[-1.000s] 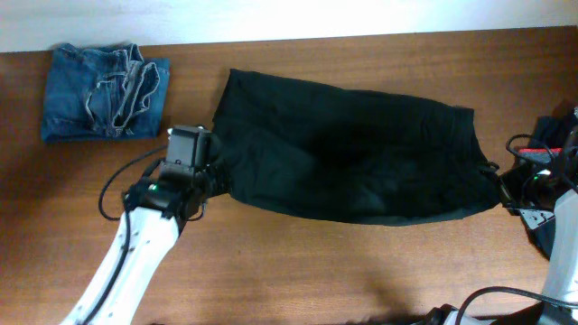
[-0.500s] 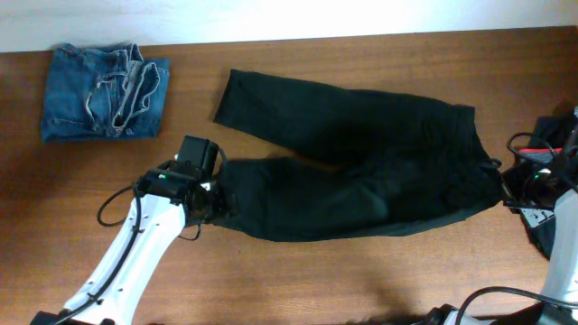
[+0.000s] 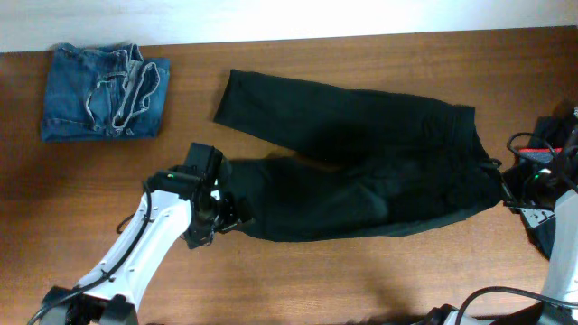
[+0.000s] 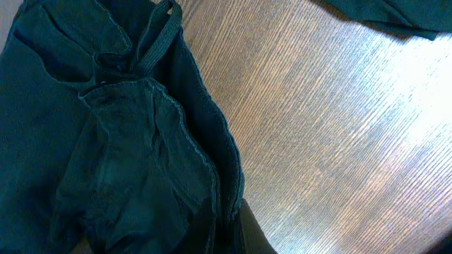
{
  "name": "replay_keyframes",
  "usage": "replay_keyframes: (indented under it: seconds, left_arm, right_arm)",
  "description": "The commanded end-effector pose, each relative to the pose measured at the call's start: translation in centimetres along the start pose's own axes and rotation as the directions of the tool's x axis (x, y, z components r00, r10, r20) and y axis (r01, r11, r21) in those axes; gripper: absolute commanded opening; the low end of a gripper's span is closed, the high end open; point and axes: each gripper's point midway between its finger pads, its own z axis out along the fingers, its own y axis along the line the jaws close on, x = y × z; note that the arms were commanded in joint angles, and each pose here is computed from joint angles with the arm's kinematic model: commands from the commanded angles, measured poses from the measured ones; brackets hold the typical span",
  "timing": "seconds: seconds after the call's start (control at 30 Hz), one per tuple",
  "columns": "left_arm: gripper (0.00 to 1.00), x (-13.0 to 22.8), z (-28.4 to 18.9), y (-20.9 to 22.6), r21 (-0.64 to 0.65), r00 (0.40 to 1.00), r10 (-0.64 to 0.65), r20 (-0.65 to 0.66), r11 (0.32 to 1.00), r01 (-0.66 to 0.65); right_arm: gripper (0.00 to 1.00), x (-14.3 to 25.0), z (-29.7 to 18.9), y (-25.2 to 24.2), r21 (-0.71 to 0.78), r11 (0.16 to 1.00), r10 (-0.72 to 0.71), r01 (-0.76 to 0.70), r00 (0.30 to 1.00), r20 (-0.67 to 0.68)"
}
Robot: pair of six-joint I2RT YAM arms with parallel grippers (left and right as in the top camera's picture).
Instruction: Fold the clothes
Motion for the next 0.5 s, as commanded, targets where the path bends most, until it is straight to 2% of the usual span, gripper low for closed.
replay_keyframes:
  seconds: [0.0, 0.07, 0.17, 0.47]
  left_arm:
    - [0.99, 0.6, 0.7, -1.0, 0.067, 0.997, -0.057, -0.049, 0.996, 0.061]
    - [0.99, 0.1, 0.7, -1.2, 0.071, 0.998, -0.054, -0.028, 0.996, 0.056]
    - [0.99, 0.5, 1.3, -0.2, 0.035, 0.991, -0.133, -0.033, 0.990, 0.134]
    - [0.98, 0.0, 4.4, 0.2, 0.100, 0.993, -0.120, 0.023, 0.988, 0.117]
  right_arm:
    - [0.04, -0.4, -0.7, -0.1, 0.002, 1.000, 0.003, -0.003, 0.999, 0.036]
    - [0.04, -0.5, -0.7, -0.1, 0.002, 1.000, 0.003, -0.003, 0.999, 0.037]
    - [0.04, -0.5, -0.7, -0.1, 0.002, 1.000, 0.003, -0.003, 0.999, 0.037]
    - [0.04, -0.5, -0.7, 0.0, 0.001, 1.000, 0.003, -0.003, 0.999, 0.038]
